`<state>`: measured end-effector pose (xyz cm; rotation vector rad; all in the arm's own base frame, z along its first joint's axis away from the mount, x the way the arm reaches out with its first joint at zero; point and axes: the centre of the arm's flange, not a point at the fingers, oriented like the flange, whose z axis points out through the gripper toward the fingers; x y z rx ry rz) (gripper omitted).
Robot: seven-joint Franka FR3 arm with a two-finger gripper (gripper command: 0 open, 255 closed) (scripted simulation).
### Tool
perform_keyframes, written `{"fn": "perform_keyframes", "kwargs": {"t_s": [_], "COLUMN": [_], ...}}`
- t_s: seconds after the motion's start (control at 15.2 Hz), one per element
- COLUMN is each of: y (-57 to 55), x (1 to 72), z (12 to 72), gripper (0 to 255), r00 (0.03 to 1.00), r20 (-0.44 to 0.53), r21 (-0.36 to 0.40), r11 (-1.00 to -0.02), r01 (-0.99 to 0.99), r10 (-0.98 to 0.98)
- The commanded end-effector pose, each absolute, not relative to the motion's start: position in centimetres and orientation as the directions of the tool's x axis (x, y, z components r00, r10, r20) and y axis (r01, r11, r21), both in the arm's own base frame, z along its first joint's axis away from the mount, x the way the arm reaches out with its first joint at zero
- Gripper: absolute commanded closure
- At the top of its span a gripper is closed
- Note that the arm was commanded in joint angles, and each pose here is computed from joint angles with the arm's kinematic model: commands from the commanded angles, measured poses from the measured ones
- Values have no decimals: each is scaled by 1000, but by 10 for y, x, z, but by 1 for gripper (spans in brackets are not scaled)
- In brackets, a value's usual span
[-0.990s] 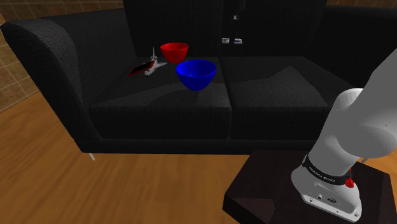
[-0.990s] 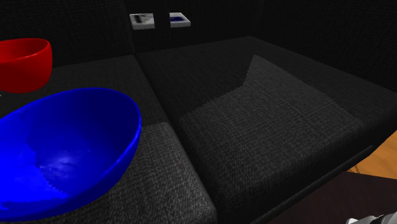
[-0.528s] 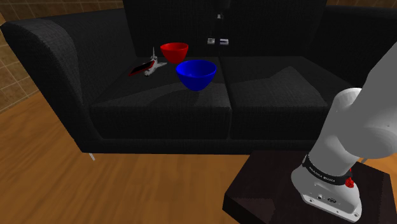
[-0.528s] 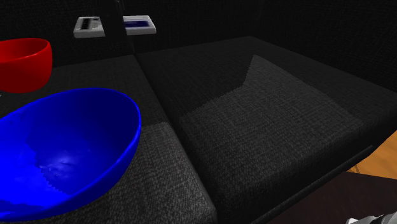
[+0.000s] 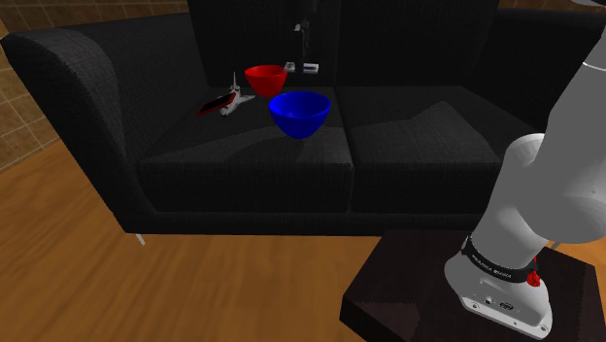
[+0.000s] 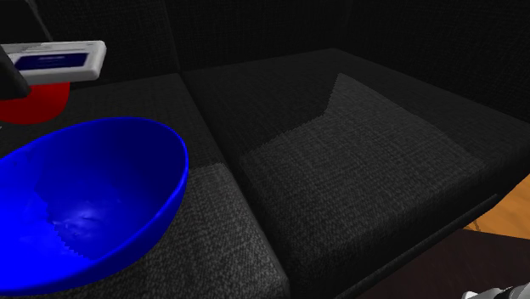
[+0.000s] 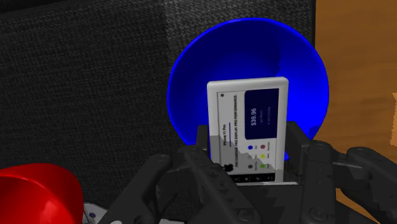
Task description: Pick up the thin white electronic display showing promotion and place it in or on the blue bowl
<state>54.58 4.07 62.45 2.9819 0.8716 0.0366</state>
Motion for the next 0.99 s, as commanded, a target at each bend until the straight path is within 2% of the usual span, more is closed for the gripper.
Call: {"fn": "perform_keyframes", "kwargs": {"t_s": [0.0,0.92], "y": [45,45], "x": [548,548], "z": [617,552], "gripper": [255,255], "r00": [843,843], "r20": [13,13], "r21": [40,40], "r11": [-843,-843], "r01": [537,537], "r10": [538,538]}}
